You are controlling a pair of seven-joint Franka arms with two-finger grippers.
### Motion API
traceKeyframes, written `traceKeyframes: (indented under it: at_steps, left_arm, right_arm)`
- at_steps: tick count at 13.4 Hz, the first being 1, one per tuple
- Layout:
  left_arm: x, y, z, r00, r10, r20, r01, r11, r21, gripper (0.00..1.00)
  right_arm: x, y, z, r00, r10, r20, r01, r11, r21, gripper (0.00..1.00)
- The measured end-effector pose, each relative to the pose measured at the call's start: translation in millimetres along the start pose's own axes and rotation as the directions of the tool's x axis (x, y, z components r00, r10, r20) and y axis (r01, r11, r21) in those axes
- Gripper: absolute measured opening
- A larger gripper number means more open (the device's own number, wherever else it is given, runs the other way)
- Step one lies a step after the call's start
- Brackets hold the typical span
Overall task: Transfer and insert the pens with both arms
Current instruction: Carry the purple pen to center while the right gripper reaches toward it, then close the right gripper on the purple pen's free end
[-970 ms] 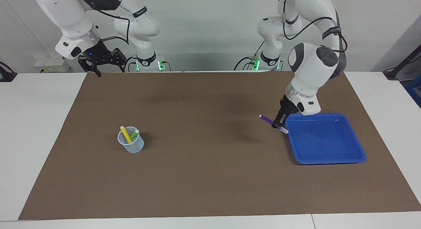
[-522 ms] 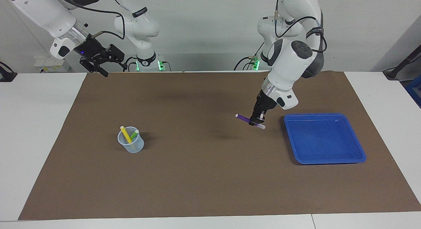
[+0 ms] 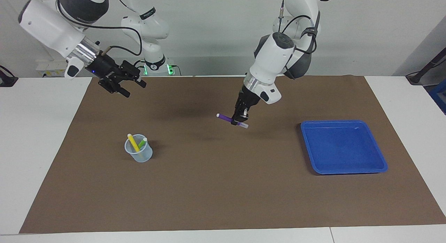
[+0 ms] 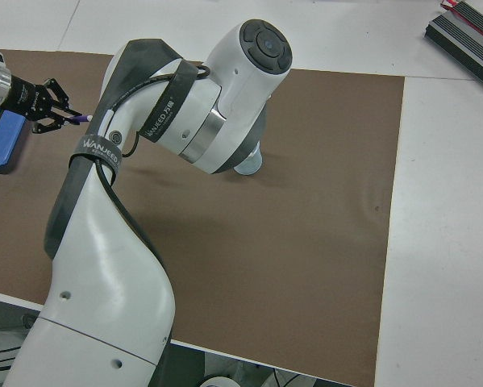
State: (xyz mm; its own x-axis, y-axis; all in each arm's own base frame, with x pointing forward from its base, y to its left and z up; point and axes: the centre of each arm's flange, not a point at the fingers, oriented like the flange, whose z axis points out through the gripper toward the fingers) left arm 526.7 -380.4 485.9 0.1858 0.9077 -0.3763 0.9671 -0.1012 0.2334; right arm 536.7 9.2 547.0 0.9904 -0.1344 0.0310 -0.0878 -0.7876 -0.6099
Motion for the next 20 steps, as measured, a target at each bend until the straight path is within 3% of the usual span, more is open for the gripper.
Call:
traceKeyframes:
  at_steps: [5,9,12,13,14,20]
  left_arm:
    - [-54,-18,7,0.994,-0.069,0.083,0.076,0.994,-0.083,0.17]
    - [-71,-26,13,0.99,-0.065,0.124,0.081,0.988,-0.132,0.17]
    - [-74,-29,16,0.989,-0.057,0.135,0.077,0.986,-0.149,0.17]
    - [-75,-30,16,0.989,-0.056,0.136,0.076,0.986,-0.15,0.17]
    - [-77,-32,17,0.989,-0.052,0.138,0.073,0.986,-0.15,0.17]
    - [-98,-46,20,0.988,-0.019,0.153,0.042,0.988,-0.147,0.17]
  right_arm:
    - [-1,-58,82,1.0,-0.017,0.0,0.017,1.0,0.022,1.0]
    - [-13,-80,108,0.998,-0.05,0.026,0.049,0.999,0.019,0.96]
    - [-14,-79,110,0.998,-0.048,0.03,0.047,0.999,0.018,0.69]
    - [-14,-78,110,0.998,-0.047,0.029,0.046,0.999,0.018,0.67]
    - [-14,-78,109,0.999,-0.046,0.028,0.046,0.999,0.018,0.59]
    - [-12,-78,108,0.999,-0.046,0.01,0.046,0.999,0.017,0.58]
